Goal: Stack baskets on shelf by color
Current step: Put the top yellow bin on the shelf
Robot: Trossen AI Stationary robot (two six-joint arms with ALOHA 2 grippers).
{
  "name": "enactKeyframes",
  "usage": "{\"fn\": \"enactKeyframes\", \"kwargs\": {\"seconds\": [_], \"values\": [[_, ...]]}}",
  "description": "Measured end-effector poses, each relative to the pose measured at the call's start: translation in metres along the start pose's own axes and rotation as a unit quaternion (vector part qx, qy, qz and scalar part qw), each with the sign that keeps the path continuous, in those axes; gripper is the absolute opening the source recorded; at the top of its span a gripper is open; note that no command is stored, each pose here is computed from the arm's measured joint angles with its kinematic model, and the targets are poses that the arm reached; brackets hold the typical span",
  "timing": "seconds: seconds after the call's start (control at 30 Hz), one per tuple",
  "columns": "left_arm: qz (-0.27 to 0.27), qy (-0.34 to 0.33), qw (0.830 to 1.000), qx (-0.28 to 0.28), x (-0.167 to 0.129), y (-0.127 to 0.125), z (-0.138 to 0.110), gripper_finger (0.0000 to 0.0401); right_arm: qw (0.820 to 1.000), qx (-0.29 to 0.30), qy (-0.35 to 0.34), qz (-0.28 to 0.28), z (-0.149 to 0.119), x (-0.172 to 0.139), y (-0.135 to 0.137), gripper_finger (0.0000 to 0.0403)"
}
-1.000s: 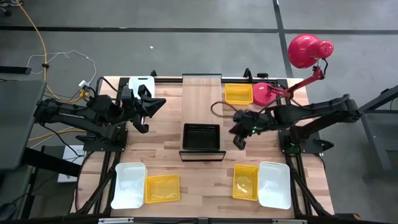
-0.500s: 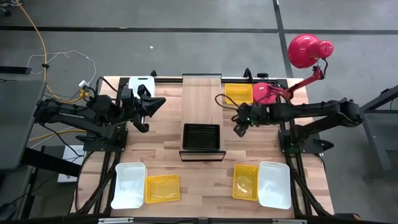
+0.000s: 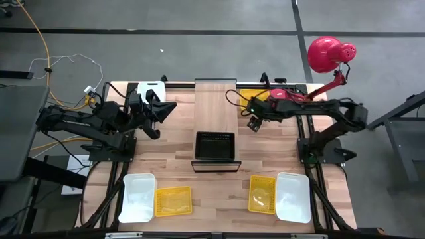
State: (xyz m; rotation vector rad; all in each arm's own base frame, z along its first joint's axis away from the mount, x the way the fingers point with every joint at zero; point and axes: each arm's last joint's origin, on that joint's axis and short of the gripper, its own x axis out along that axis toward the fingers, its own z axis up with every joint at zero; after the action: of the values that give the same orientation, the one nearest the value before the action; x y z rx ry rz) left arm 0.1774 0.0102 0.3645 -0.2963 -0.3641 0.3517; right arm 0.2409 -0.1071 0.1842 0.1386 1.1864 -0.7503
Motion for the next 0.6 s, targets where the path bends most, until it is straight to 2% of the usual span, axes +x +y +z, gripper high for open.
{"fn": "enactKeyframes", "kwargs": {"seconds": [0.23,0.43,0.53,0.6], "values": [[0.01,-0.003,1.0,0.0,0.0,0.001,0.0,0.0,0.997,-0.048,0.052,-0.042,0.017,0.029,-0.005,0.0259],[0.017,-0.004,1.0,0.0,0.0,0.001,0.0,0.0,0.993,-0.069,0.077,-0.051,0.022,0.042,-0.011,0.0254],[0.017,-0.004,1.0,0.0,0.0,0.001,0.0,0.0,0.993,-0.068,0.085,-0.053,0.022,0.043,-0.015,0.0222],[0.017,-0.004,1.0,0.0,0.0,0.001,0.0,0.0,0.992,-0.07,0.094,-0.053,0.02,0.043,-0.018,0.0183]]}}
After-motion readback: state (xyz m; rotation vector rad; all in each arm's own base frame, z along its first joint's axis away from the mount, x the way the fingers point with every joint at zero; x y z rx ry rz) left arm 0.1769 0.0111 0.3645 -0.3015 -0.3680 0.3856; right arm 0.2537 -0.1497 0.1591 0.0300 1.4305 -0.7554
